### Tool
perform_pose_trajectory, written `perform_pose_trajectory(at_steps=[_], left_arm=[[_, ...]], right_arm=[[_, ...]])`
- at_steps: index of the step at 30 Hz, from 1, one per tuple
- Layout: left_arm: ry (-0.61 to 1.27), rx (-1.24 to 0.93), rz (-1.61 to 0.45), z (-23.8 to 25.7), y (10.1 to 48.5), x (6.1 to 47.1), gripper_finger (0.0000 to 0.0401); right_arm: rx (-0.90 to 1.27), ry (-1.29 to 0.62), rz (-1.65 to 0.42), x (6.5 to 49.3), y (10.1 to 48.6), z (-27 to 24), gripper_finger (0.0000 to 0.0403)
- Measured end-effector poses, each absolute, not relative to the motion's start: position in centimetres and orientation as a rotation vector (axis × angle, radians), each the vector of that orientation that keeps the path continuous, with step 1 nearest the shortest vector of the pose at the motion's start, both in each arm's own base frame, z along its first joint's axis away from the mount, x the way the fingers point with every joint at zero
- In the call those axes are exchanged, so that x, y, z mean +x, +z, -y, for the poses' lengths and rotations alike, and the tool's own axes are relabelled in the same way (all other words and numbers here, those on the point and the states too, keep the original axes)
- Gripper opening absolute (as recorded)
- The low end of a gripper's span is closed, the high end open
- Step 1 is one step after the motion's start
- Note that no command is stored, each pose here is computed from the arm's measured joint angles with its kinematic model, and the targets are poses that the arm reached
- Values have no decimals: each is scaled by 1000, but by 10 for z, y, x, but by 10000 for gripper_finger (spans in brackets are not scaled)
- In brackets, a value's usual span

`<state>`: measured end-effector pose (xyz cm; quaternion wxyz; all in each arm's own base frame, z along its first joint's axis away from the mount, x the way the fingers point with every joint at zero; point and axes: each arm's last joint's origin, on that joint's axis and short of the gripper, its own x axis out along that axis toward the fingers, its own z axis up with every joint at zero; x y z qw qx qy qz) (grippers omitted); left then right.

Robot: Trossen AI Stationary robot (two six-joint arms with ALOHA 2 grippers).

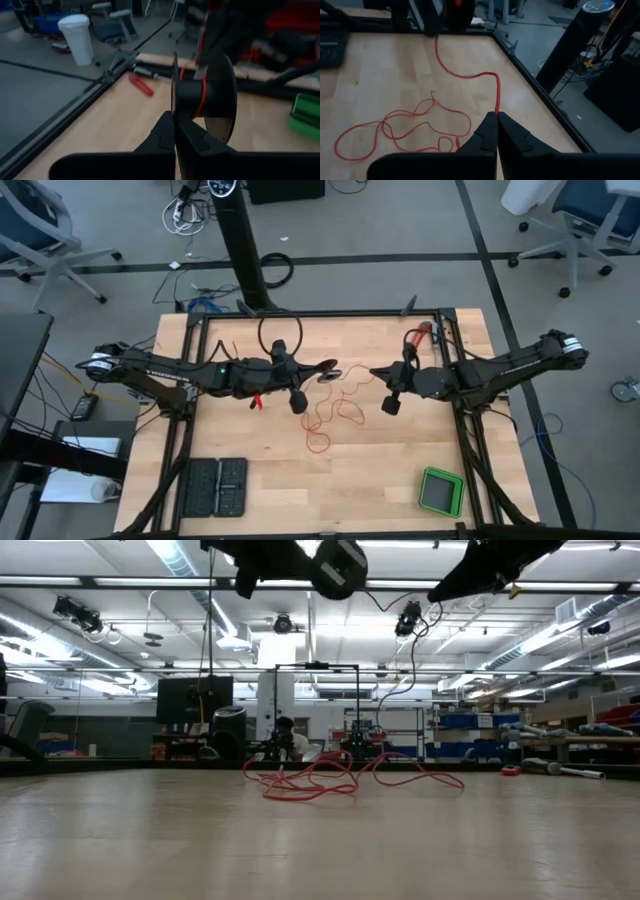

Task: Coil cords
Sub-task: Coil the red wire onto the black spool

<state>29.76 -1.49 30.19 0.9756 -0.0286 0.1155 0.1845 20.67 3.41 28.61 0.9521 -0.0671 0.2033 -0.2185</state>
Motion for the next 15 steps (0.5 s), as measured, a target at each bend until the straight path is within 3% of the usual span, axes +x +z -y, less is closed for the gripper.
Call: perform_pose_trajectory(at_steps=[15], left_arm=[[412,34,-418,10,285,292,1]], right_arm=[[-162,-538,-209,200,310,-50,0]])
